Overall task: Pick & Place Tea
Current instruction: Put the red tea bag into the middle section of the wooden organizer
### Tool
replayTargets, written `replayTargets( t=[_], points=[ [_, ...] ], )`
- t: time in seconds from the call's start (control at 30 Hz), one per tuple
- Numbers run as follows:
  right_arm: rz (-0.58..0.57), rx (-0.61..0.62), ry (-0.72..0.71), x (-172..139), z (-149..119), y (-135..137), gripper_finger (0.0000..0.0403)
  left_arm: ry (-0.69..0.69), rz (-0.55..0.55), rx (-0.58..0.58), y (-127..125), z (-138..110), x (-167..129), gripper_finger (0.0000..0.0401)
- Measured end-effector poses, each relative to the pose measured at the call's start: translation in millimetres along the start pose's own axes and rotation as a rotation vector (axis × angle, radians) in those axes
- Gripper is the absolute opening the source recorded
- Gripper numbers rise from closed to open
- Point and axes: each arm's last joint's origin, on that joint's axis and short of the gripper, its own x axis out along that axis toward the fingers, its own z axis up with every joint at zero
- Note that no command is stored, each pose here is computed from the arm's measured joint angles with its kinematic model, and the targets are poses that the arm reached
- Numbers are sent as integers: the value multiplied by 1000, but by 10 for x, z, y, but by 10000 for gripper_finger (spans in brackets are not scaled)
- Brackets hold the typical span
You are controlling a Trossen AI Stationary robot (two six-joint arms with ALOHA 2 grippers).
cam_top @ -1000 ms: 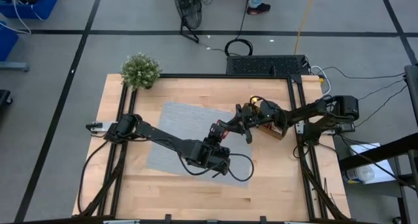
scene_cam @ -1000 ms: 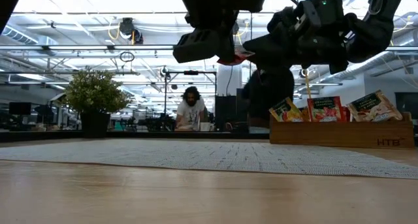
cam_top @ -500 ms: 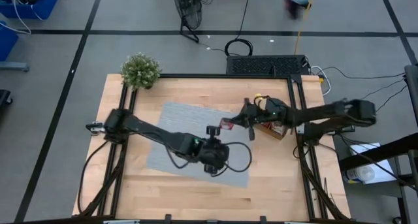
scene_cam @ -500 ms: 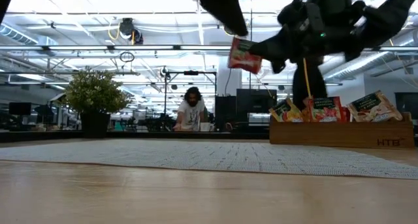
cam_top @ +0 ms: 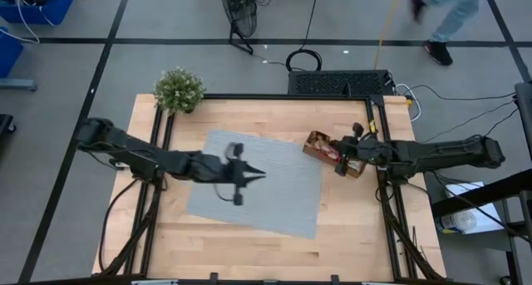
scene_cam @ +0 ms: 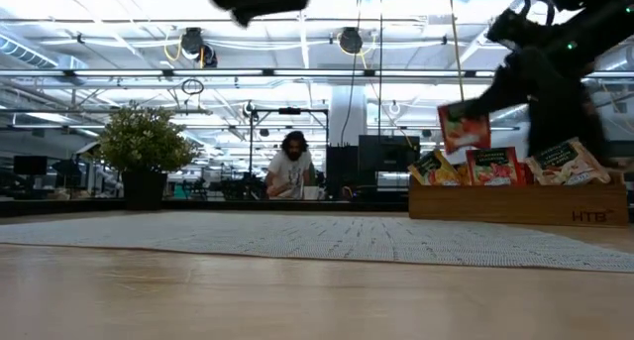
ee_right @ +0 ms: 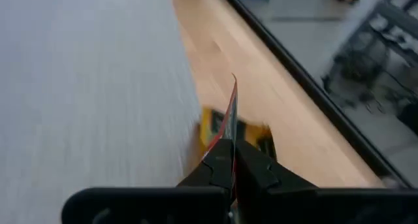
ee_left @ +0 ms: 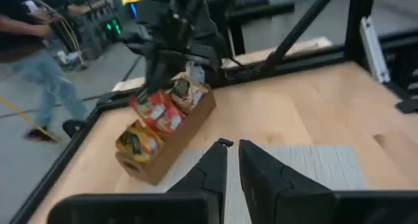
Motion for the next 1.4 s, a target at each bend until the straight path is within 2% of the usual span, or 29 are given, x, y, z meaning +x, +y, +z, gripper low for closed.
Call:
replayTargets(
  t=[0.13,0.33,0.77,0.93,1.27,1.4],
  points=[
    [-57,-14,107,5,-118,34,0,-146,34,-72,110,-243,-220,36],
    [-172,-40,234,31,-266,72,0,-196,59,-108,158,-449,-336,35],
    [-165,-120,279,156,-520,217,0,-204,54,-102,157,-439,-337,35],
    [-204,-134,282,181,-522,224,0,-204,55,-106,159,-439,-337,35],
    [-206,-130,281,181,-520,223,0,-203,54,-124,159,-440,-336,35],
    [-207,-130,280,181,-519,223,21,-203,54,-125,159,-439,-336,35]
  ],
)
